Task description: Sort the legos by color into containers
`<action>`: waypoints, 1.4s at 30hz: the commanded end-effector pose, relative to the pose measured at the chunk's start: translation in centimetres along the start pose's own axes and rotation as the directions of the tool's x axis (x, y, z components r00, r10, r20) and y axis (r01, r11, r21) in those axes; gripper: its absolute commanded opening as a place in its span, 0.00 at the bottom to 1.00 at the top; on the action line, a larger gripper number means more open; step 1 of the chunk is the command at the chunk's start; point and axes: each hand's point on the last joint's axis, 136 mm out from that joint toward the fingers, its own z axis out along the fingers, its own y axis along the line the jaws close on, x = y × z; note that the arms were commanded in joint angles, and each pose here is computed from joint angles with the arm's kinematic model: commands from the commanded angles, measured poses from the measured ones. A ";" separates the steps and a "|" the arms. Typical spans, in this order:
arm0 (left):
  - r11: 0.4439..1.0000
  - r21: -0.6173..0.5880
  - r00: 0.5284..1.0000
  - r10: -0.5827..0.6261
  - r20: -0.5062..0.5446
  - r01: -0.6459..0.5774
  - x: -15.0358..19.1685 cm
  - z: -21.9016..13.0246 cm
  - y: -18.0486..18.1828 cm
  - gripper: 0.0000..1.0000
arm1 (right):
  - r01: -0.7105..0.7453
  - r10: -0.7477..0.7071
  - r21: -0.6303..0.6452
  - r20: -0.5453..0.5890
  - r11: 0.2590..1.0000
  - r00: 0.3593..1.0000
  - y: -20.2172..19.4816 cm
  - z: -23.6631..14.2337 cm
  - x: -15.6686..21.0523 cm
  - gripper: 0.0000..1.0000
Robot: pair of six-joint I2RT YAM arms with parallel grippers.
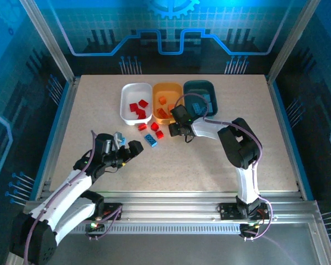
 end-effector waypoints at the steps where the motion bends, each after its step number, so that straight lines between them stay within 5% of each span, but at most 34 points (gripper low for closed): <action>1: 1.000 -0.021 1.000 0.022 0.003 -0.022 0.0 -0.3 0.1 0.99 | -0.017 0.016 0.016 0.034 1.000 0.999 -0.3 0.3 -0.9 0.62; 17: 0.996 -0.072 0.997 0.060 0.044 -0.057 -0.5 -1.5 0.7 0.99 | 0.050 -0.051 0.014 0.090 0.999 0.995 1.0 -3.8 0.2 0.48; 24: 0.988 -0.152 0.993 -0.018 0.117 0.036 -2.6 -2.6 2.4 0.99 | 0.140 -0.124 -0.077 0.184 0.987 0.975 6.9 -9.4 -2.8 0.48; 38: 0.994 0.030 0.980 -0.110 0.165 0.106 -6.7 -3.2 0.4 0.99 | 0.243 -0.213 -0.155 0.188 0.957 0.959 14.8 -1.6 -12.6 0.50; 42: 0.995 0.043 0.985 -0.091 0.145 0.085 -6.3 -3.5 0.0 0.99 | 0.270 -0.230 -0.204 0.200 0.941 0.952 16.3 -1.5 -14.1 0.66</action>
